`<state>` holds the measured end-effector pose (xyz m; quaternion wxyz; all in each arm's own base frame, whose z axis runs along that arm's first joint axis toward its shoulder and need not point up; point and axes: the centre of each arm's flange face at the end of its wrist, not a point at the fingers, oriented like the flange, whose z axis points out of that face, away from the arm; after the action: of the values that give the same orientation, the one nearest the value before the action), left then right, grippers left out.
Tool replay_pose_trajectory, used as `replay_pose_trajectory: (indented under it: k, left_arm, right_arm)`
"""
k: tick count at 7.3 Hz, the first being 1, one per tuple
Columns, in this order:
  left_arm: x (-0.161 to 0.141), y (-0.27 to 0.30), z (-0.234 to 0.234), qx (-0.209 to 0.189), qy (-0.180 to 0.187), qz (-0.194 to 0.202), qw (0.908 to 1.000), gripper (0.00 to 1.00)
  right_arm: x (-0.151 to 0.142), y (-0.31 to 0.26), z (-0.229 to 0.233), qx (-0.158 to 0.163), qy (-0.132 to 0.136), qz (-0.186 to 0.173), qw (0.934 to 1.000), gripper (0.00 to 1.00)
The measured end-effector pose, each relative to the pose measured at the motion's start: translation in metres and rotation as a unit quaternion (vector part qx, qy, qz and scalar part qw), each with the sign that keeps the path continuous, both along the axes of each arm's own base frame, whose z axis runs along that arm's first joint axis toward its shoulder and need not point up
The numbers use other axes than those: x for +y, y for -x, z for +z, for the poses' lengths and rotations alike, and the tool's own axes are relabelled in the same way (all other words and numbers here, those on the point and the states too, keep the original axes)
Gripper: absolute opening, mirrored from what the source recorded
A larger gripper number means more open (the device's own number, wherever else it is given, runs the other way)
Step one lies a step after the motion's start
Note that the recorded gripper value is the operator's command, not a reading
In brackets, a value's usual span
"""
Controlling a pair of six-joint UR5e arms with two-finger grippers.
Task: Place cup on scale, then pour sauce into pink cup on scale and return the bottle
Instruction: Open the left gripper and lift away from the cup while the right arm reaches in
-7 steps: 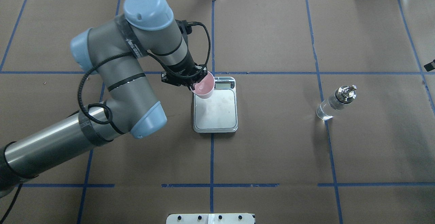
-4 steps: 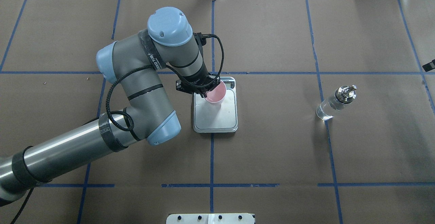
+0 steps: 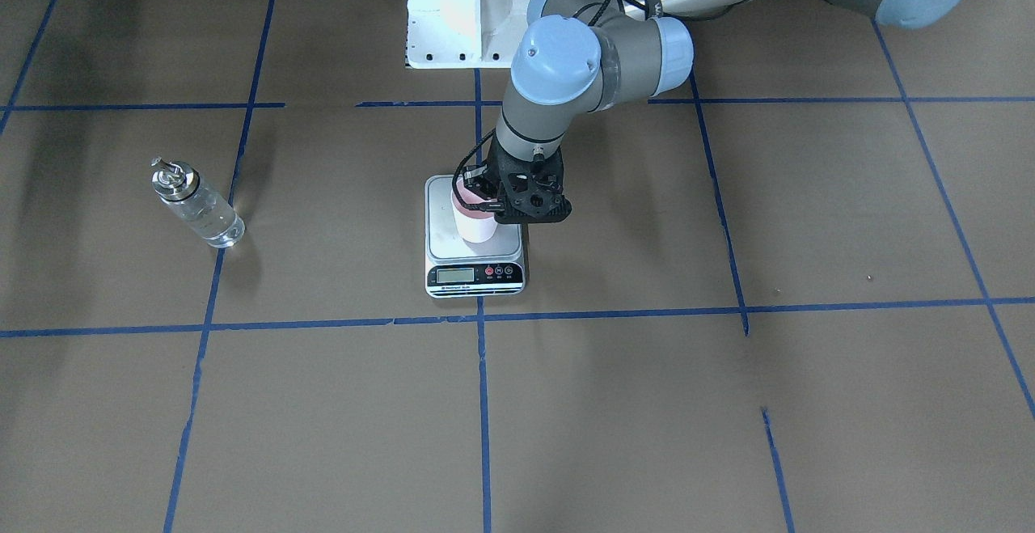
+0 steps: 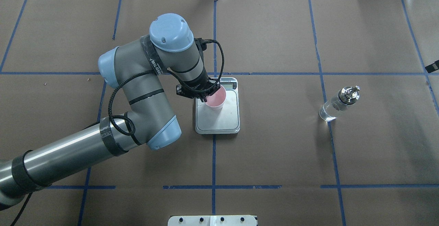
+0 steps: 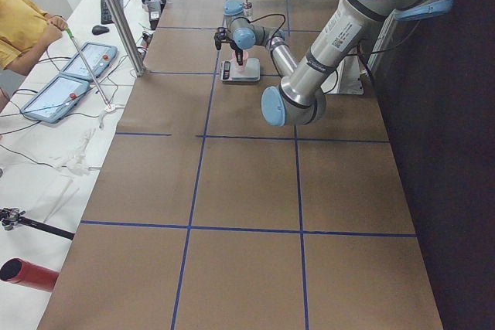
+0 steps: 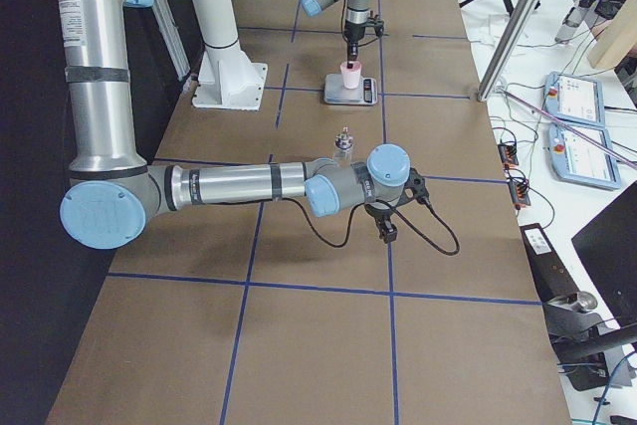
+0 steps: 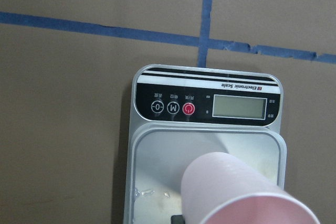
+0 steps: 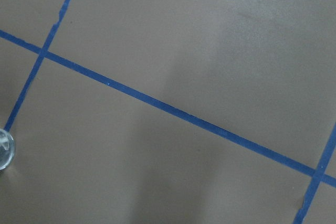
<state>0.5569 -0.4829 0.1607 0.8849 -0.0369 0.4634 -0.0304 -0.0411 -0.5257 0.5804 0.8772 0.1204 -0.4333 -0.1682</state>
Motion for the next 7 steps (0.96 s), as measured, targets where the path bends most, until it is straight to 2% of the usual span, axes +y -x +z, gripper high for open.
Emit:
replay_pose_trajectory:
  k: [1,2,4,5,7]
  left_arm:
    - [0.001,-0.001,-0.001,0.001,0.000,0.001,1.0000,0.60]
    - [0.002,0.000,-0.003,0.004,-0.002,0.002,1.0000,0.66]
    - [0.008,0.009,-0.015,0.017,-0.010,0.002,0.9998,0.66]
    - [0.016,0.025,-0.020,0.030,-0.019,0.002,0.9994,0.66]
    - [0.030,0.066,-0.009,0.047,-0.035,-0.004,0.9983,0.65]
  right_arm:
    - [0.000,0.001,0.000,0.000,0.000,-0.001,1.0000,1.00]
    - [0.000,0.004,-0.001,-0.001,-0.003,-0.004,1.0000,1.00]
    - [0.012,0.016,0.004,-0.008,-0.017,-0.006,0.9998,1.00]
    - [0.029,0.026,0.011,-0.020,-0.029,0.001,0.9994,1.00]
    - [0.072,0.055,0.015,-0.063,-0.047,0.032,0.9964,1.00]
